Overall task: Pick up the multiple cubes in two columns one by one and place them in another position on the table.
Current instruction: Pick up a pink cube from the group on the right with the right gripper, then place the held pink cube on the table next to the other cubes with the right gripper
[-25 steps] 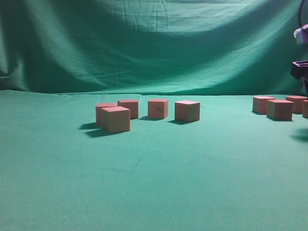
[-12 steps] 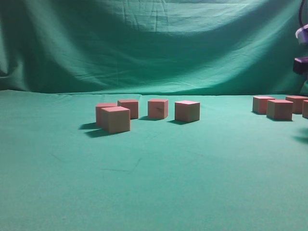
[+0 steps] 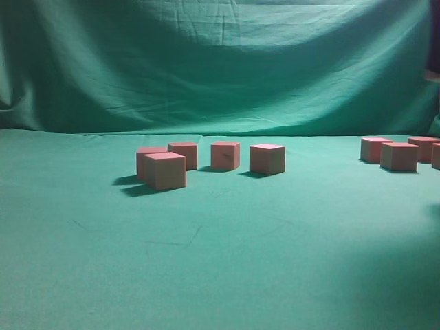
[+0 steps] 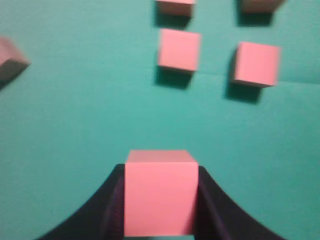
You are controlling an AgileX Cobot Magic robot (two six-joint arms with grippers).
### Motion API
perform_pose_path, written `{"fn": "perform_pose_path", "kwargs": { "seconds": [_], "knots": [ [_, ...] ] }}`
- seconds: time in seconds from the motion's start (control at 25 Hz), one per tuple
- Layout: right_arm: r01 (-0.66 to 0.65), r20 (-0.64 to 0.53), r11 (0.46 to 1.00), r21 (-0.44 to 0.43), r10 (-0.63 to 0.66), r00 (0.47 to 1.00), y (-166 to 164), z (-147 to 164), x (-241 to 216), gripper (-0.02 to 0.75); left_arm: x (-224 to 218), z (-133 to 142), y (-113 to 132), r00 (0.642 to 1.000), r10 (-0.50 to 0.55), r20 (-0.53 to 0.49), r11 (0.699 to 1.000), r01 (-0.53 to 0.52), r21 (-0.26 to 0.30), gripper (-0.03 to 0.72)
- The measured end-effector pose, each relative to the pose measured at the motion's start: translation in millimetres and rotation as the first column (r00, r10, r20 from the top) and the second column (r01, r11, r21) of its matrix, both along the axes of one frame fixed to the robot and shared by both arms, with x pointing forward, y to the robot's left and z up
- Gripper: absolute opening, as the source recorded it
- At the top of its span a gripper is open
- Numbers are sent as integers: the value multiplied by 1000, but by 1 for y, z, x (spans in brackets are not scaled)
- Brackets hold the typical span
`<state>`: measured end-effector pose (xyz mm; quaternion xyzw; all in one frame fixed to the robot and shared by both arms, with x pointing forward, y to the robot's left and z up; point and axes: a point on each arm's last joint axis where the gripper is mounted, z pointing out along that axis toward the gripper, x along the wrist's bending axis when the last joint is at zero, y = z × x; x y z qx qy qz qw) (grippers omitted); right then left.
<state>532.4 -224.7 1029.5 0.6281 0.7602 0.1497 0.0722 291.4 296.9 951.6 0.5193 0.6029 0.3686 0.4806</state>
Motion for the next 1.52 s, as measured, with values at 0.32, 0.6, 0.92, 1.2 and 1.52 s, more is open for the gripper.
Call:
{"fn": "perform_pose_path", "kwargs": {
  "seconds": [0.32,0.6,0.92,1.2,1.52],
  "knots": [
    [-452,34,886,103,451,892,96,-3,-35,262,0,0,0,1000,0,0,1000,0,0,0],
    [-632,26,770,89,633,774,163,-27,-47,262,0,0,0,1000,0,0,1000,0,0,0],
    [-694,-101,716,77,698,709,196,-52,-20,262,0,0,0,1000,0,0,1000,0,0,0],
    [-713,-118,699,56,714,690,202,-69,-10,256,0,0,0,1000,0,0,1000,0,0,0],
    [-756,-36,655,14,755,654,214,-68,-12,256,0,0,0,1000,0,0,1000,0,0,0]
  ]
}}
